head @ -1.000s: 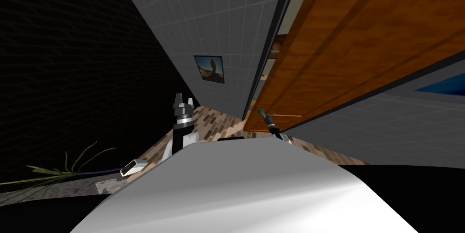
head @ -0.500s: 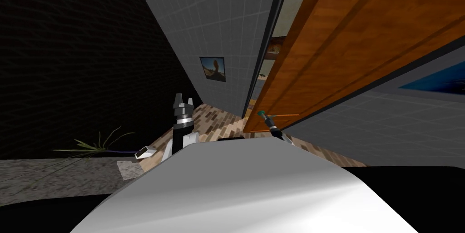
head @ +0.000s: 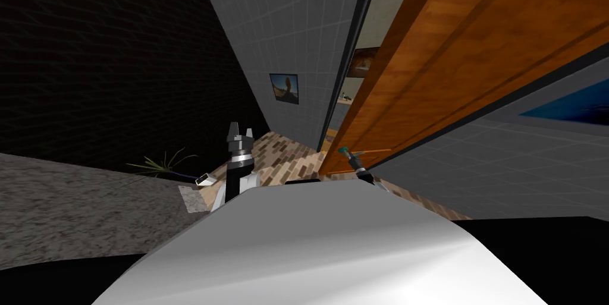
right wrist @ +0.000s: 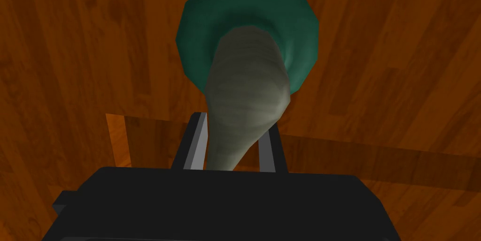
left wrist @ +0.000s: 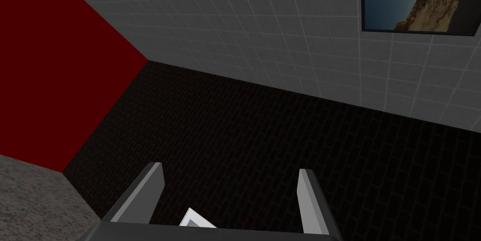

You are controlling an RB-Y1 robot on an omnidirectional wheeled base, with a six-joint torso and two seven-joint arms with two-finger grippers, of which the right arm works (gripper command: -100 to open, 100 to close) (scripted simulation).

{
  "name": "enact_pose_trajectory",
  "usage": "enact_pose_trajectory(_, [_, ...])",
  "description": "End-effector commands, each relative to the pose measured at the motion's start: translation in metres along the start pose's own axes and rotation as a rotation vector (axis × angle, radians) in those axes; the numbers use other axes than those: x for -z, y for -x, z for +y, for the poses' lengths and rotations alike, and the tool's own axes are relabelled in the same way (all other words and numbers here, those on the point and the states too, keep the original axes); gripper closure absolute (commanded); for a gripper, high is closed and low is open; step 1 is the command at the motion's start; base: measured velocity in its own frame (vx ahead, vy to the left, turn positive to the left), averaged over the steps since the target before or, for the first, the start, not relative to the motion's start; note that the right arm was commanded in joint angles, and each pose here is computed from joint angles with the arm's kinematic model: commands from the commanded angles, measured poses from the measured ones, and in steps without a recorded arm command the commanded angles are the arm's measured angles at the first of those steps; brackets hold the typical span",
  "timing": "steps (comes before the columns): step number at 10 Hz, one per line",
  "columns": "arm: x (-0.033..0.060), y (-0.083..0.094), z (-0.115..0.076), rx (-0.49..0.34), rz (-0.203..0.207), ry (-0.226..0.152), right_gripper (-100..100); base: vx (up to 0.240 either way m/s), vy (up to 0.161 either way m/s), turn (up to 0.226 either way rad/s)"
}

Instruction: Pull the door open

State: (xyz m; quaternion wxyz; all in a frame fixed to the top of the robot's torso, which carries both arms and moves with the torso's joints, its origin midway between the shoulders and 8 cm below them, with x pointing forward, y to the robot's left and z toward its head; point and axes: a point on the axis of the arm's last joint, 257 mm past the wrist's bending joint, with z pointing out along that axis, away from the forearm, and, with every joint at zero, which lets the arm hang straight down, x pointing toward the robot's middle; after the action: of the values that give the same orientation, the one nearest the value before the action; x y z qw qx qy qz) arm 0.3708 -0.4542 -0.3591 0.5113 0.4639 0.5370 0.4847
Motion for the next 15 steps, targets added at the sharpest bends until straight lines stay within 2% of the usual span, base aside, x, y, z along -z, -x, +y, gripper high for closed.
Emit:
enact_pose_trajectory(1, [0.0072, 0.001, 0.004, 0.003, 0.021, 0.009, 100, -0.224, -0.099, 0.184])
enact_pose_trajectory(2, [0.0099, 0.001, 0.004, 0.003, 0.028, 0.010, 100, -0.220, -0.053, 0.132])
enact_pose_trajectory(3, [0.0073, 0.001, 0.002, 0.001, 0.021, 0.005, 100, -0.088, -0.017, 0.015])
enact_pose_trajectory(4, [0.0205, -0.002, 0.000, 0.001, 0.039, 0.005, 100, -0.040, -0.032, 0.025])
enact_pose_trajectory(8, [0.0553, -0.008, 0.000, 0.007, 0.089, 0.013, 100, -0.046, -0.053, 0.029])
enact_pose_trajectory(9, [0.0553, -0.008, 0.000, 0.007, 0.091, 0.015, 100, -0.036, -0.037, 0.005])
enact_pose_trajectory(11, [0.0761, -0.013, 0.001, 0.008, 0.122, 0.020, 100, -0.045, -0.050, 0.031])
enact_pose_trajectory(12, [0.0761, -0.013, 0.001, 0.008, 0.122, 0.020, 100, -0.032, -0.048, 0.004])
enact_pose_trajectory(15, [0.1048, -0.019, 0.004, 0.006, 0.167, 0.025, 100, -0.045, -0.049, 0.036])
